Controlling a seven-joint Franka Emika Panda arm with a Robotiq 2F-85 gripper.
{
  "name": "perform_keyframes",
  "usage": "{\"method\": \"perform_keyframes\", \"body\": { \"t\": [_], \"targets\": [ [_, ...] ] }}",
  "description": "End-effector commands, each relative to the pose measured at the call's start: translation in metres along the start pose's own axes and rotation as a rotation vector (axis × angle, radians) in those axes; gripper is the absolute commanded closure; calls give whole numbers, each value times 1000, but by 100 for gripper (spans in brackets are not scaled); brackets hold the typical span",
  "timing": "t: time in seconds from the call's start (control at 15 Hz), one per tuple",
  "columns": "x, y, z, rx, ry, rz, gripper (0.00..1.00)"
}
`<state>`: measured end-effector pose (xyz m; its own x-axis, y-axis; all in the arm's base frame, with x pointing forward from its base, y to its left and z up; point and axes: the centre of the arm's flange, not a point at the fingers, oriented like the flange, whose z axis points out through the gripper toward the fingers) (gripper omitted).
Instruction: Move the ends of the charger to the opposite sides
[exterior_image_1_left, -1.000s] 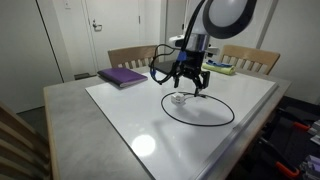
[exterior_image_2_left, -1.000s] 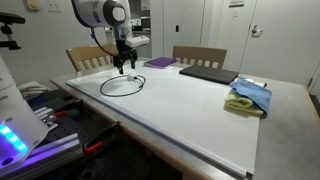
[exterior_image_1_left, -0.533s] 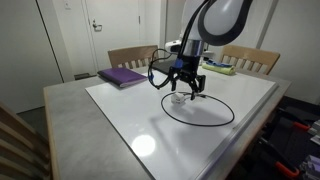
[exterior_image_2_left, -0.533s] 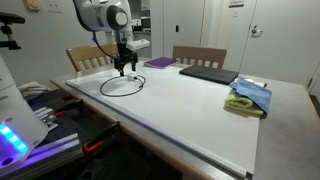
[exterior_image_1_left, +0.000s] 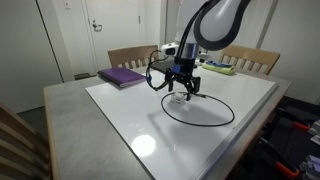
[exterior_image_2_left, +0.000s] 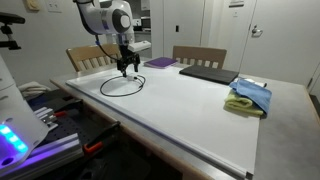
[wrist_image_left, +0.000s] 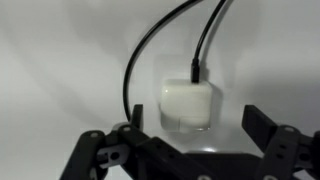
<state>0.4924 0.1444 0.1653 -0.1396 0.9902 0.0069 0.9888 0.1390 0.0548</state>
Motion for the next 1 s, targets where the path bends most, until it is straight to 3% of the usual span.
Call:
{"method": "perform_keyframes", "body": {
  "t": [0.0,0.6,0.73,0.93],
  "targets": [
    [-3,9,12,0,-3,9,0],
    [-11,7,17,10,4,31,0],
    [-12,7,17,7,4,33,26],
    [-13,5,16,5,4,33,48]
  ]
}}
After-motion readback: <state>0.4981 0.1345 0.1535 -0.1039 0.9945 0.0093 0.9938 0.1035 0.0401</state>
